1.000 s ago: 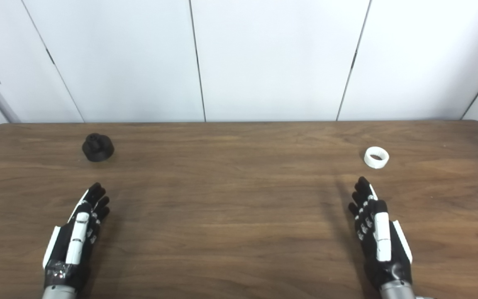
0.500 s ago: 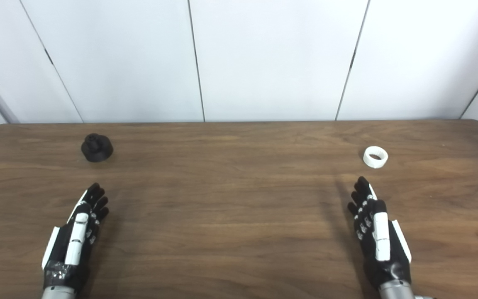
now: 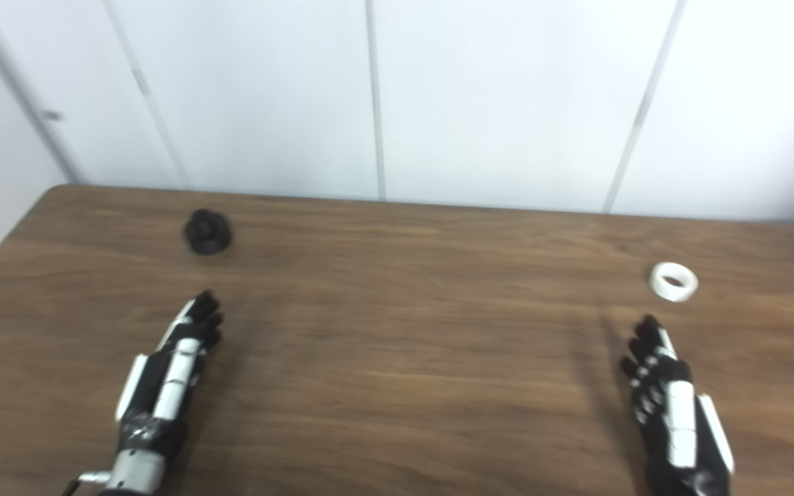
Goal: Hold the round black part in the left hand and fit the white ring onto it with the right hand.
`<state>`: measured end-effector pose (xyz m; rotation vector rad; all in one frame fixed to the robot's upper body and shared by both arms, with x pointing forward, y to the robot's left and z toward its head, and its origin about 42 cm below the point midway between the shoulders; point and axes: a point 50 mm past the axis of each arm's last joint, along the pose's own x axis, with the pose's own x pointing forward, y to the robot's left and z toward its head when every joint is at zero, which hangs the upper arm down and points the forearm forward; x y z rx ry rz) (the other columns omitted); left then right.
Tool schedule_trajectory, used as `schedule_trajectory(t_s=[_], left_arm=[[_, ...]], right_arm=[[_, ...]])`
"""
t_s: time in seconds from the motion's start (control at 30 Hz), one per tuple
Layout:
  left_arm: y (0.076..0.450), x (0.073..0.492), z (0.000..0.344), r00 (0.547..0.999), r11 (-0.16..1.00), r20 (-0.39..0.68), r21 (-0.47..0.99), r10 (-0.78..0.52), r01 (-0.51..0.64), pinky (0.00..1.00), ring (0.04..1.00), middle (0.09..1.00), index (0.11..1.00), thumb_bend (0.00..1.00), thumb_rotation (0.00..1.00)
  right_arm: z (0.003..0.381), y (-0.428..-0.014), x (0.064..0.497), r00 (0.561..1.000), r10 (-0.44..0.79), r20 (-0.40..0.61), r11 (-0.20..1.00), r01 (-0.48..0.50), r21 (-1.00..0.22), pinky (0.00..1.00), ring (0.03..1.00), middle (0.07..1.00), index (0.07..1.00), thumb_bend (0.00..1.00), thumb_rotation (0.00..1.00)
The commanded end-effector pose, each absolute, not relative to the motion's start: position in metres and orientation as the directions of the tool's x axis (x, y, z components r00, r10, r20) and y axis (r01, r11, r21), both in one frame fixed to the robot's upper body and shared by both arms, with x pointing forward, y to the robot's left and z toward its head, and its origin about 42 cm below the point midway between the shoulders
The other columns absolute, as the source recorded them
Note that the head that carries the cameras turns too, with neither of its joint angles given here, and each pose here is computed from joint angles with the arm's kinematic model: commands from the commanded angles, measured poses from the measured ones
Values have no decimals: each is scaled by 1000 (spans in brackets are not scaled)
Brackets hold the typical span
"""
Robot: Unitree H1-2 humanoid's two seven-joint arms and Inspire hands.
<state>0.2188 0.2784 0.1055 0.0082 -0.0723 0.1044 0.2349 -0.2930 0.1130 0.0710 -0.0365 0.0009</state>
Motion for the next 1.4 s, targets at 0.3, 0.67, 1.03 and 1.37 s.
schedule_trajectory(t_s=[0.3, 0.67, 1.03, 1.37], left_arm=[[250, 214, 82, 994, 994, 20, -24, 104, -104, 976, 956, 953, 957, 458, 759], [253, 214, 80, 995, 995, 11, 13, 99, -99, 967, 967, 957, 961, 538, 707], [264, 217, 107, 982, 965, 78, 191, 170, -182, 953, 939, 928, 930, 784, 343], [302, 265, 171, 965, 850, 202, 467, 167, -245, 925, 942, 938, 913, 1000, 331]], right_arm=[[104, -303, 226, 999, -14, -30, 999, 15, 31, 995, 1000, 984, 967, 637, 1000], [103, -300, 226, 999, -13, -32, 999, 14, 42, 908, 966, 947, 926, 667, 998], [103, -296, 225, 999, -12, -35, 999, 13, 31, 980, 993, 973, 949, 755, 985], [92, -301, 230, 999, 3, -37, 999, -1, 51, 1000, 1000, 1000, 980, 717, 1000]])
